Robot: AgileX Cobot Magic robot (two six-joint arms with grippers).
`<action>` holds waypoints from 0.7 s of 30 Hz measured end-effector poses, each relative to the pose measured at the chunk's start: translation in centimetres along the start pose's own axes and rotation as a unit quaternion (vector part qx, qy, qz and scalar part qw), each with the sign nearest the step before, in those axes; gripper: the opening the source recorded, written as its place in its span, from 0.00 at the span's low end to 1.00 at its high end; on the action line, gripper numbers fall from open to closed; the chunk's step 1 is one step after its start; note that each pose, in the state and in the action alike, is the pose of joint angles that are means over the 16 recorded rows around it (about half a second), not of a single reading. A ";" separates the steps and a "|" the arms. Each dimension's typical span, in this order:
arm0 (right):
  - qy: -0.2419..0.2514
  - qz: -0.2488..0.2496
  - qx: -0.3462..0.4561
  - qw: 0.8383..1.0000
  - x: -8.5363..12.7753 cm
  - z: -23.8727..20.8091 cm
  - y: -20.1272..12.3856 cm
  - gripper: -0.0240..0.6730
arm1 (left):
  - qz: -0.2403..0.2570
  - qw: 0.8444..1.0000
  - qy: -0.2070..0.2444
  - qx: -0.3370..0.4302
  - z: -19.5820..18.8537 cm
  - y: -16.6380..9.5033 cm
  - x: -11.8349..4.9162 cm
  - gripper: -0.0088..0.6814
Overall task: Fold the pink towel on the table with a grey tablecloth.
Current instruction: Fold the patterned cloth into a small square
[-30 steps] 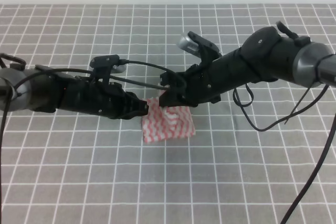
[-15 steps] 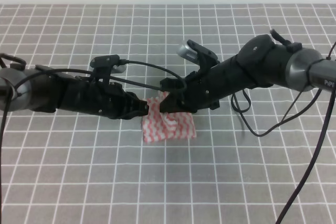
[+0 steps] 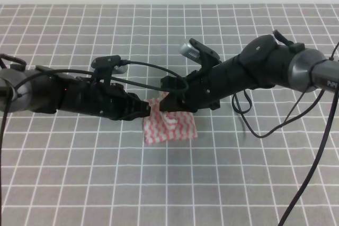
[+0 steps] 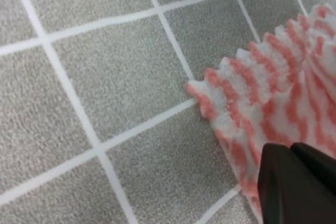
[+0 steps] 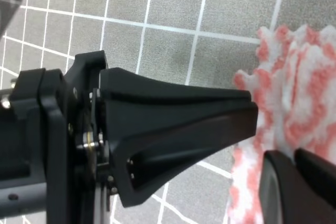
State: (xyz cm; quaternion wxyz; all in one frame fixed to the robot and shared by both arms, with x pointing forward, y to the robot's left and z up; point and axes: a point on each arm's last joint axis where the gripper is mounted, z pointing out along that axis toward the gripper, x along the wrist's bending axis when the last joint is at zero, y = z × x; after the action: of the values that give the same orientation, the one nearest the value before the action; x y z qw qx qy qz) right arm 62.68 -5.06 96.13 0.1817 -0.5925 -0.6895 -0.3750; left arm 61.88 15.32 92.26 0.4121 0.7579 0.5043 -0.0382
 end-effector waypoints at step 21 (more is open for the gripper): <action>0.008 0.002 0.001 1.000 0.3 -0.1 0.2 0.30 | -0.002 1.000 0.007 -0.020 -1.5 0.8 0.4 0.01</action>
State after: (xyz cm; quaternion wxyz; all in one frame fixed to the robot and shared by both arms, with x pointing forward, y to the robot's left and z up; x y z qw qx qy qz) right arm 62.75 -4.92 96.42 0.1885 -0.5903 -0.6874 -0.3788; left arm 62.21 16.53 93.54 0.4235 0.7489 0.5092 -0.0235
